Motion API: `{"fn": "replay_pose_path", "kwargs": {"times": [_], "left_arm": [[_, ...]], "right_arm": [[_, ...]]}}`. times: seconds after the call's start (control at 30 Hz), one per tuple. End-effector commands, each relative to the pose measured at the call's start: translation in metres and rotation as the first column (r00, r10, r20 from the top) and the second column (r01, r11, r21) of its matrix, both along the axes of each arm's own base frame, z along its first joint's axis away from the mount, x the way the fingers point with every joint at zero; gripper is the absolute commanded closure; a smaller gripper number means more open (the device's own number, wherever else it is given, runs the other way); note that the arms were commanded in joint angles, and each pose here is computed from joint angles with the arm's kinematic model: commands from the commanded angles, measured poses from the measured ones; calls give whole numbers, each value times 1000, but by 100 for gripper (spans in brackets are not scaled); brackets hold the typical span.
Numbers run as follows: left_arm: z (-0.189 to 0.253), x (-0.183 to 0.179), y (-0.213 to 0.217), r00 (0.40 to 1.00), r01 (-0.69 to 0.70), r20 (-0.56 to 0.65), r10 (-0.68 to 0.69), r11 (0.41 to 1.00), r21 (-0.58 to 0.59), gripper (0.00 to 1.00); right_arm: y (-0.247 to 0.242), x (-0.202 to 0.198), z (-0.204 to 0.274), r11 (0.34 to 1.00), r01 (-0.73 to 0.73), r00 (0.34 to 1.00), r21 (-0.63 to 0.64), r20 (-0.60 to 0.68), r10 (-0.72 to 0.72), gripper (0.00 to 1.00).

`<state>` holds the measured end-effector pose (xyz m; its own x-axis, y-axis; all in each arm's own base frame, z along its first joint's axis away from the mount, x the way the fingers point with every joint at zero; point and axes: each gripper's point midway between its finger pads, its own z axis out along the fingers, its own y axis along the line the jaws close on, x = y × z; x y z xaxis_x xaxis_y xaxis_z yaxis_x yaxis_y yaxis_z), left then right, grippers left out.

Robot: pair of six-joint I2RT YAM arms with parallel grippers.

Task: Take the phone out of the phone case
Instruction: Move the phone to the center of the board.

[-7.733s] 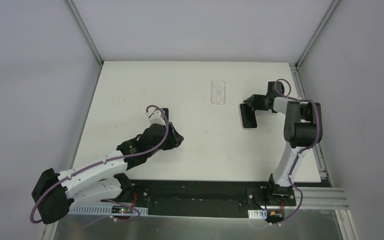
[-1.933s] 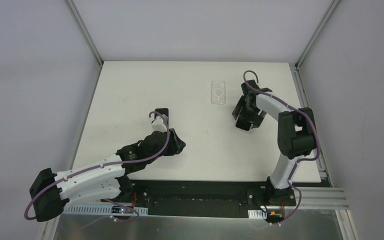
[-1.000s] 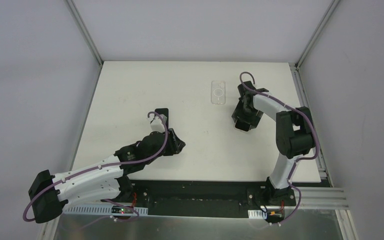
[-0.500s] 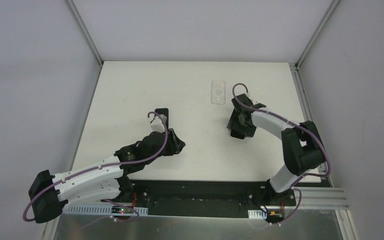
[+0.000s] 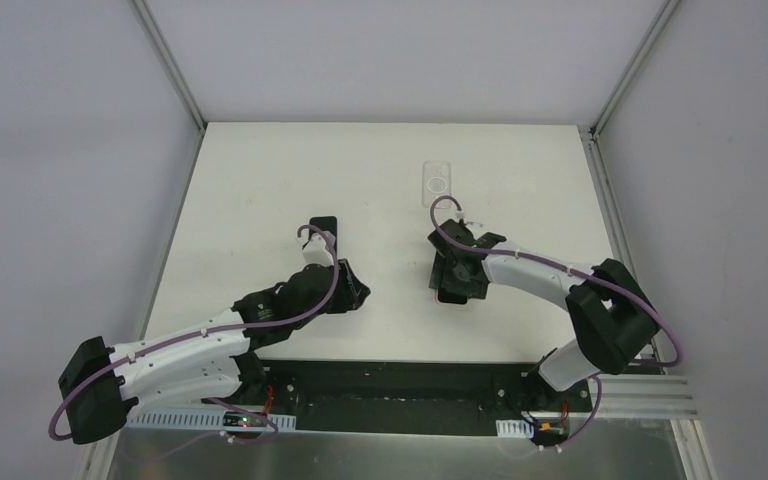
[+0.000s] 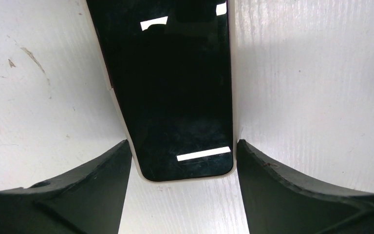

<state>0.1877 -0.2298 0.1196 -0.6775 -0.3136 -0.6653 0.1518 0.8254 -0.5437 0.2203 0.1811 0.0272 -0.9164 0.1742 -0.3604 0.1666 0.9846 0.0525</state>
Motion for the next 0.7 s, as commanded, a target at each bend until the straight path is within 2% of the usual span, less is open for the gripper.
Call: {"fn": "replay_pose_path", "kwargs": {"times": [0.0,0.37,0.4,0.53,0.6,0.67], "left_arm": [[2,0,0,1000,-14,12,14,1000,-19,57],[-3,1,5,999,-32,15,32,999,-5,57],[-3,1,5,999,-31,12,31,1000,-4,57],[-5,0,3,1000,-22,1,22,1000,-1,57],[-4,0,3,1000,-25,4,25,1000,-3,57],[-3,1,4,1000,-29,11,29,1000,-7,57]], "right_arm": [[1,-21,8,1000,2,999,8,-38,-2,63],[15,-63,3,997,-78,996,3,-47,78,51],[15,-63,5,997,-75,996,0,-41,75,46],[13,-55,19,998,-64,998,0,22,64,14],[13,-46,33,998,-61,995,12,83,60,3],[14,-39,48,998,-64,989,30,139,59,1]]}}
